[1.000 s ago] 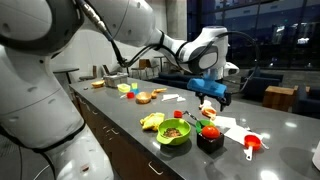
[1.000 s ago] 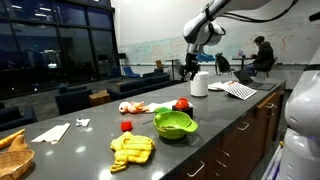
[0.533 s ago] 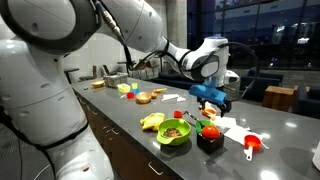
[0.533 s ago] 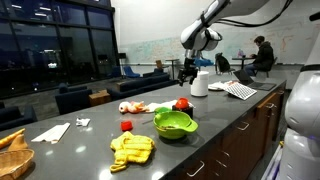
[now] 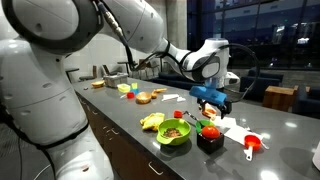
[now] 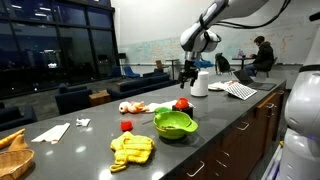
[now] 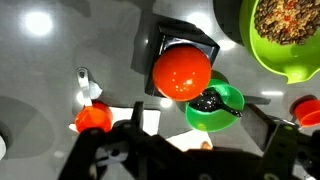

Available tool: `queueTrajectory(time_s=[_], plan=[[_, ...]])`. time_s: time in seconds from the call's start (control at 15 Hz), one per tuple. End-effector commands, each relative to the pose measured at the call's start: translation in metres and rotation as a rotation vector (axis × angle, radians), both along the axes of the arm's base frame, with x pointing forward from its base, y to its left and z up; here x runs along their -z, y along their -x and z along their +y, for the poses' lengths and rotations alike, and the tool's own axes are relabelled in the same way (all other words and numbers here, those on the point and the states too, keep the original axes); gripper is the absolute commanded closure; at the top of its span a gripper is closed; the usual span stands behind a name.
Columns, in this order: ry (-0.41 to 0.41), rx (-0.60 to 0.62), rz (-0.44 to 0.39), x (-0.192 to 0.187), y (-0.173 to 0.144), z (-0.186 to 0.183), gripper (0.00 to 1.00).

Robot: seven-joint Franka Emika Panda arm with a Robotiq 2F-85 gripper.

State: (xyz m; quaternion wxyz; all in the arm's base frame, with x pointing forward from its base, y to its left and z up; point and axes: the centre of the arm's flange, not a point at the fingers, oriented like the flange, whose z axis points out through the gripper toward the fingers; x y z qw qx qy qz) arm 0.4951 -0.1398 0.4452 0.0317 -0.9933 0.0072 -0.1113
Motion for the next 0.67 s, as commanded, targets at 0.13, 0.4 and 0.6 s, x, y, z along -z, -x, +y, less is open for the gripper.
queueTrajectory(time_s=[0.13,0.4,0.6], plan=[[0.002,-0.03,0.106,0.014,-0.011,0.004,0.0],[0.001,-0.072,0.181,0.024,-0.017,0.012,0.0],[0.004,-0.099,0.193,0.026,-0.026,0.019,0.0]])
